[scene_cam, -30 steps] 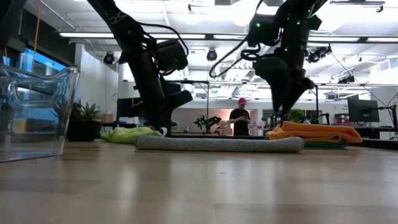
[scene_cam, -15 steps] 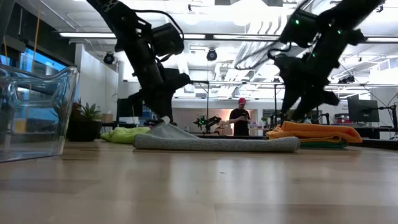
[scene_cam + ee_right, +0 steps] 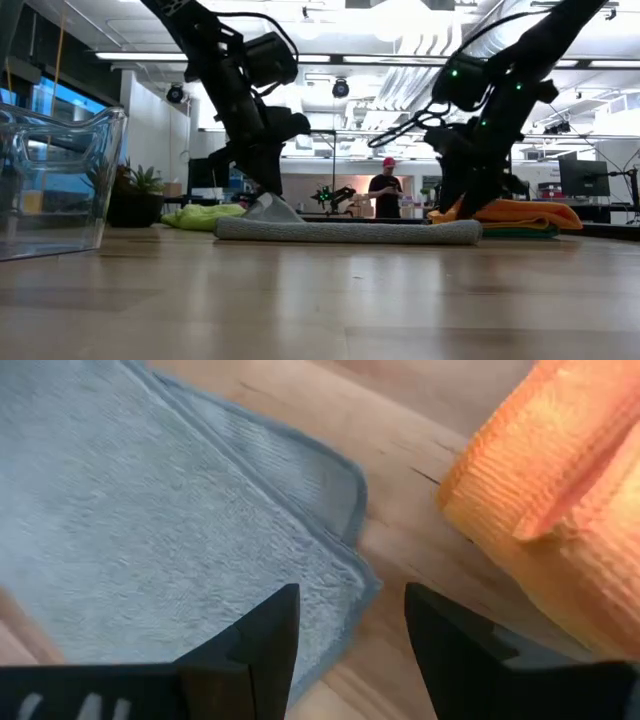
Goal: Fold microfiber towels
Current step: Fold the light blue towel
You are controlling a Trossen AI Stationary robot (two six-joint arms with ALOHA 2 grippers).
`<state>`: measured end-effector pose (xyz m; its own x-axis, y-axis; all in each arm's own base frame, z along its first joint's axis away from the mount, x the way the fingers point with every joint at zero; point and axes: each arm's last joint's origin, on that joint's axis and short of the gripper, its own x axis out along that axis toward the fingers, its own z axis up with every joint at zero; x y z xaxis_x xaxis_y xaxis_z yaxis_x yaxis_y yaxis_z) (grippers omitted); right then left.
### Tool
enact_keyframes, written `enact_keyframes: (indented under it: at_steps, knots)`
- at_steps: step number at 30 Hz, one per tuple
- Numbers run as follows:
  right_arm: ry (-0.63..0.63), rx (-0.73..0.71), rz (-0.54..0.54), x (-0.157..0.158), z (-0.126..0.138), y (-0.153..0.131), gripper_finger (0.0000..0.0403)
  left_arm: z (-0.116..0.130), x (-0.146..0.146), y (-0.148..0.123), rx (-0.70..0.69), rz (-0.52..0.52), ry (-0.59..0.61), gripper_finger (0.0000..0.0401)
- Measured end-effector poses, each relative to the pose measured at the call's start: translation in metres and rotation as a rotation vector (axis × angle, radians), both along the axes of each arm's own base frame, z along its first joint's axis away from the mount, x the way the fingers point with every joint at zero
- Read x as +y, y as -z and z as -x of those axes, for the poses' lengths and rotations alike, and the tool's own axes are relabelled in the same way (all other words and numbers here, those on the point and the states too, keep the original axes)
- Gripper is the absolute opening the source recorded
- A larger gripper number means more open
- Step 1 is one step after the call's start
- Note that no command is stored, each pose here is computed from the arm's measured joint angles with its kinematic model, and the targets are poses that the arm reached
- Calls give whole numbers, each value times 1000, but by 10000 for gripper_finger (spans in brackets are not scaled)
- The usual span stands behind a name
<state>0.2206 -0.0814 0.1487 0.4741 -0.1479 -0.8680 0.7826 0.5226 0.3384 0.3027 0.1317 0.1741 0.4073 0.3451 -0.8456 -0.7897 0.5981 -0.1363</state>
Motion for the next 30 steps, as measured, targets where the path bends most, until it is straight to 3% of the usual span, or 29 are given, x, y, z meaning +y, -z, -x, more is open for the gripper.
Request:
enact_keyframes:
  at_steps: [9, 21, 30]
  knots:
    - [-45, 22, -44, -2, -3, 12, 166, 0, 0, 0, 0, 1, -1, 0]
    - [-4, 36, -17, -3, -3, 12, 99, 0, 0, 0, -2, 5, 0, 0]
    - [18, 11, -22, -4, -6, 13, 94, 0, 0, 0, -1, 4, 1, 0]
